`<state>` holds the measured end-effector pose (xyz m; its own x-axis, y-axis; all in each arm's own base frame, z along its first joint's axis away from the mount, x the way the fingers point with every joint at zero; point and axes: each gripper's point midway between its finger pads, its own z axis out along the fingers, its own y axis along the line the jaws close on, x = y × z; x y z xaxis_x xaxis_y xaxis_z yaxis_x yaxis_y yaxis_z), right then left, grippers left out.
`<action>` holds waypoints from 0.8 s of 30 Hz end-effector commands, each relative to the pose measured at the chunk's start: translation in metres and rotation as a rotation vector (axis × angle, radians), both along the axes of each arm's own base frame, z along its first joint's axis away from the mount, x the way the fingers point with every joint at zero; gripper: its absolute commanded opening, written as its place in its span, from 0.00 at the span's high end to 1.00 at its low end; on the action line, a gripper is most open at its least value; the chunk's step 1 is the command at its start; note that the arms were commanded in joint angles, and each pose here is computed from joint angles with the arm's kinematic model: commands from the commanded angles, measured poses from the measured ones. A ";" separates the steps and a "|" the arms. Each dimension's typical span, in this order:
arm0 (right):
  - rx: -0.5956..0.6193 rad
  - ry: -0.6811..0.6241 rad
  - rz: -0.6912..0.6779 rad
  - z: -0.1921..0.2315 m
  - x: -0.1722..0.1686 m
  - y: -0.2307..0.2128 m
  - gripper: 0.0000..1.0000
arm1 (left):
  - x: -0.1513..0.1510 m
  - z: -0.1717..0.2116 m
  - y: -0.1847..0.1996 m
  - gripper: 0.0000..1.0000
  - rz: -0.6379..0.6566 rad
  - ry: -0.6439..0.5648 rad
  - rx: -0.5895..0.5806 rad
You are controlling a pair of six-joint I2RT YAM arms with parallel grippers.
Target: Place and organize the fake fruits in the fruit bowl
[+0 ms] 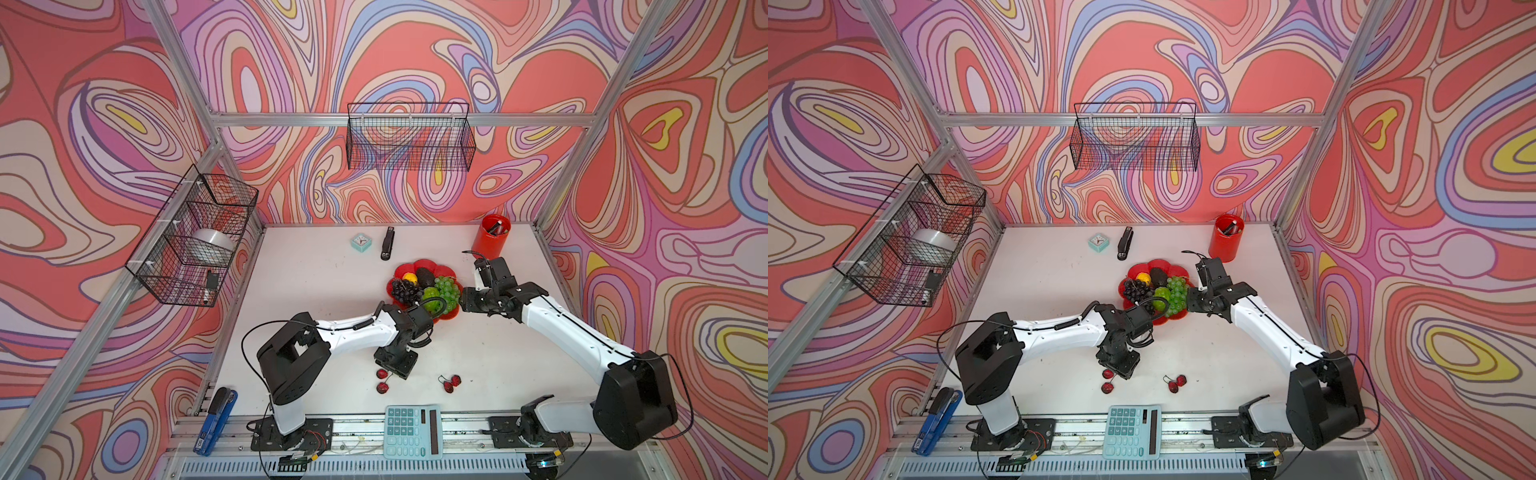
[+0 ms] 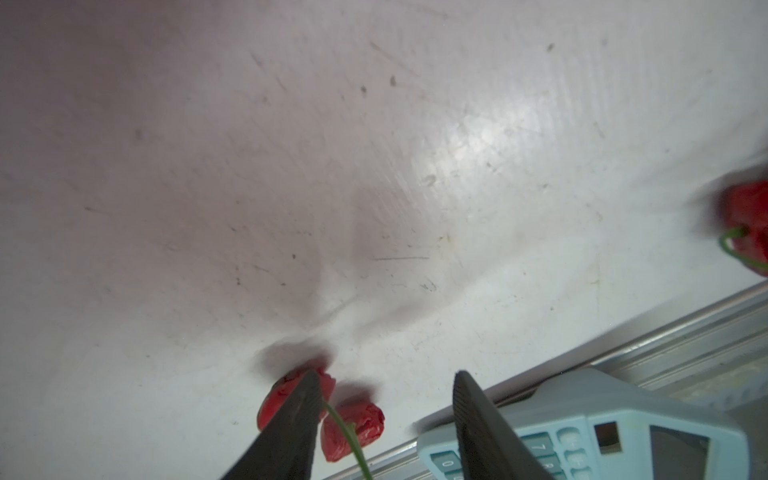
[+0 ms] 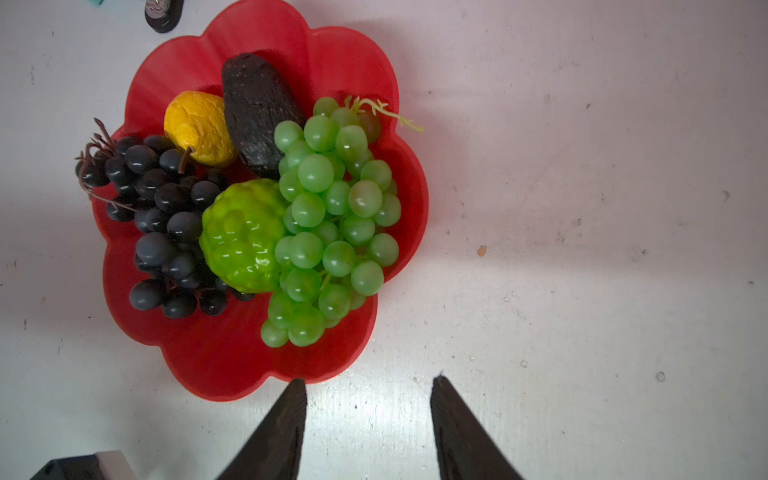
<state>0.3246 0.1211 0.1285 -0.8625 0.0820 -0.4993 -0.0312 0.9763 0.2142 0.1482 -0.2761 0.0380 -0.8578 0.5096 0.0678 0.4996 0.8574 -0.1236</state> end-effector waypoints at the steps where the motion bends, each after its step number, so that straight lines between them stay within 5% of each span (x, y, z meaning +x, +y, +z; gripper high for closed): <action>1: -0.004 -0.032 -0.018 0.004 0.002 -0.003 0.48 | 0.000 -0.003 0.001 0.44 0.002 -0.016 0.032; 8: 0.005 -0.031 -0.013 0.001 0.003 -0.001 0.48 | 0.010 -0.013 0.014 0.49 0.017 -0.072 0.121; 18: 0.015 -0.018 -0.001 -0.005 0.004 0.003 0.49 | 0.010 -0.010 0.019 0.79 0.026 -0.087 0.127; 24: 0.025 -0.023 0.000 -0.004 0.005 0.004 0.49 | 0.013 -0.006 0.023 0.88 0.019 -0.106 0.142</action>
<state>0.3292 0.1236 0.1278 -0.8507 0.0871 -0.5184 -0.0382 0.9733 0.2262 0.1609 -0.2632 0.0263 -0.8681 0.4947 0.0416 0.4956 0.8685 0.0137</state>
